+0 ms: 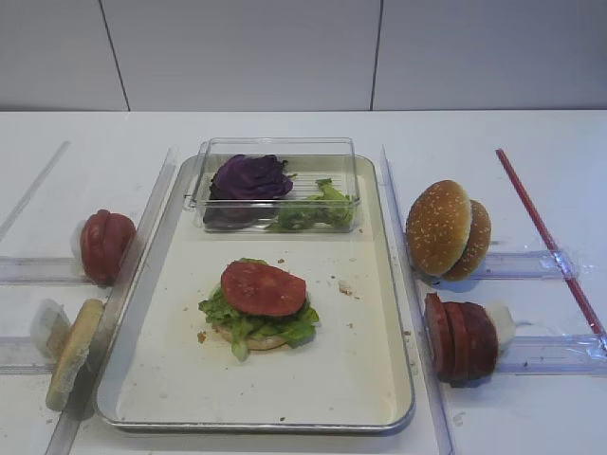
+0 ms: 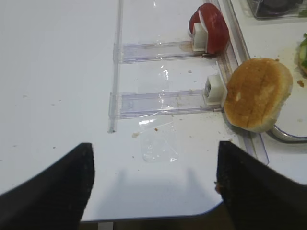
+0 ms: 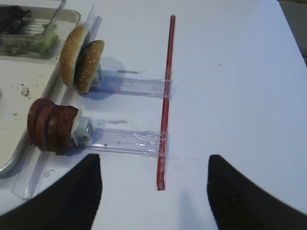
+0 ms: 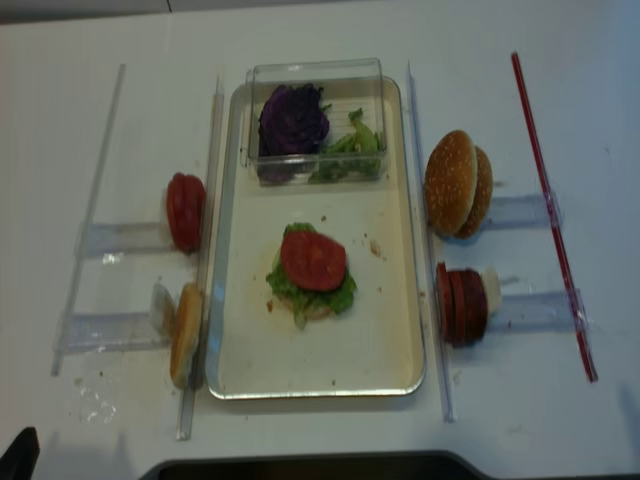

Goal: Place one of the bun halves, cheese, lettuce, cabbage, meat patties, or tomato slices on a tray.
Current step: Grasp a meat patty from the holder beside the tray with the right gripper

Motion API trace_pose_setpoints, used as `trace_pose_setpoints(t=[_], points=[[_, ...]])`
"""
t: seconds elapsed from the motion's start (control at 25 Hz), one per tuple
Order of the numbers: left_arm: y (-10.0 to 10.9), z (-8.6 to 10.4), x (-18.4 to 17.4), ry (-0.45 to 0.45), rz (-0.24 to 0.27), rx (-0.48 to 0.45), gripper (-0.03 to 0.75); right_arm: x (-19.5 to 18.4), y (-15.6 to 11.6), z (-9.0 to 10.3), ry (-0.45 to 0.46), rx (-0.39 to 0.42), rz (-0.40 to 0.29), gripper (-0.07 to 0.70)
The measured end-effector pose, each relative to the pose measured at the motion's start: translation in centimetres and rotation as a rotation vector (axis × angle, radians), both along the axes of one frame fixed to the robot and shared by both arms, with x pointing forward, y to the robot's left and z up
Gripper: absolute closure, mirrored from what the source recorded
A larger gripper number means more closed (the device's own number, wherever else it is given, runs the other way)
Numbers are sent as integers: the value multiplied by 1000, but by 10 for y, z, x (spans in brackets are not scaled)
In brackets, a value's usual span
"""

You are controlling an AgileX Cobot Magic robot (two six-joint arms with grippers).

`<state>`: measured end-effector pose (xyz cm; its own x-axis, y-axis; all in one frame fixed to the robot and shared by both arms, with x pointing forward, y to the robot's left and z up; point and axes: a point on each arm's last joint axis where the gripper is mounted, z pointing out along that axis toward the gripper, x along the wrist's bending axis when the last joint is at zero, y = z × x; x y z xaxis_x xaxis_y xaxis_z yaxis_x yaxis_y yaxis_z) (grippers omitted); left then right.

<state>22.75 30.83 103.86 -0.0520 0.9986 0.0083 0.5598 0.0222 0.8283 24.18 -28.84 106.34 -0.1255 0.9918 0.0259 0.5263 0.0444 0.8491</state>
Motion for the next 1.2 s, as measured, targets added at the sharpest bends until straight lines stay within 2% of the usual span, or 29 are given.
trace_pose_setpoints(t=[0.2,0.6,0.8,1.08,1.2], points=[[0,0,0,0,0,0,226,12,2,19,4,28,12,141],[0,0,0,0,0,1,226,48,8,44,126,73,56,141],[0,0,0,0,1,2,226,76,15,51,261,87,108,141],[0,0,0,0,1,2,226,123,27,50,530,114,189,141],[0,0,0,0,1,2,226,141,33,50,591,146,219,141]])
